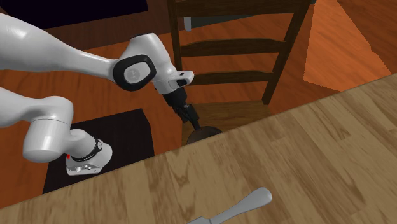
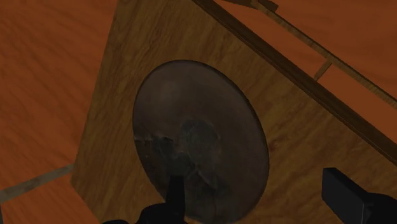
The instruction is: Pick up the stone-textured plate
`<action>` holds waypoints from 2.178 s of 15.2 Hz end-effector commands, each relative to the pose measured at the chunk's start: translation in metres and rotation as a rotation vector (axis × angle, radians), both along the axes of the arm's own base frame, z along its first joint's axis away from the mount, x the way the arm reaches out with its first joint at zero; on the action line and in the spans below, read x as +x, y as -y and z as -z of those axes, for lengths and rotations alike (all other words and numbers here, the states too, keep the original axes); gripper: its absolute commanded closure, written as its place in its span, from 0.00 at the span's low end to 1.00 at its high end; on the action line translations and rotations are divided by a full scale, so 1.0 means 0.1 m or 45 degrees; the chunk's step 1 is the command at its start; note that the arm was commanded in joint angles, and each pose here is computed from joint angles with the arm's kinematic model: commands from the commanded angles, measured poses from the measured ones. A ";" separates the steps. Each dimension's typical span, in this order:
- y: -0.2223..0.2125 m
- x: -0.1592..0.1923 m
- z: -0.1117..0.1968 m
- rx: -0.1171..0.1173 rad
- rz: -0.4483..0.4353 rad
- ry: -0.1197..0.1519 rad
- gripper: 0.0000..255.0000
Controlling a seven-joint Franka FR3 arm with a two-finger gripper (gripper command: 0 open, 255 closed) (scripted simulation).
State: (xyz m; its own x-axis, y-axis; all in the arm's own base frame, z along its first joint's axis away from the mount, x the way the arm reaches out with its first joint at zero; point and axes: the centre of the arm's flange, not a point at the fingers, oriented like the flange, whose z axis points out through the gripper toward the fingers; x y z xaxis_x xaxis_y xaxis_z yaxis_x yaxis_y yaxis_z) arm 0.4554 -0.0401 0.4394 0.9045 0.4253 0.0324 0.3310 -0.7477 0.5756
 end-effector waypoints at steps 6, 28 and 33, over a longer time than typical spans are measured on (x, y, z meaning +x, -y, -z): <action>0.01 0.03 0.39 -0.015 -0.017 0.003 0.00; 0.01 0.03 -0.14 -0.015 -0.017 0.003 1.00; 0.01 0.03 -0.40 -0.015 -0.017 0.003 1.00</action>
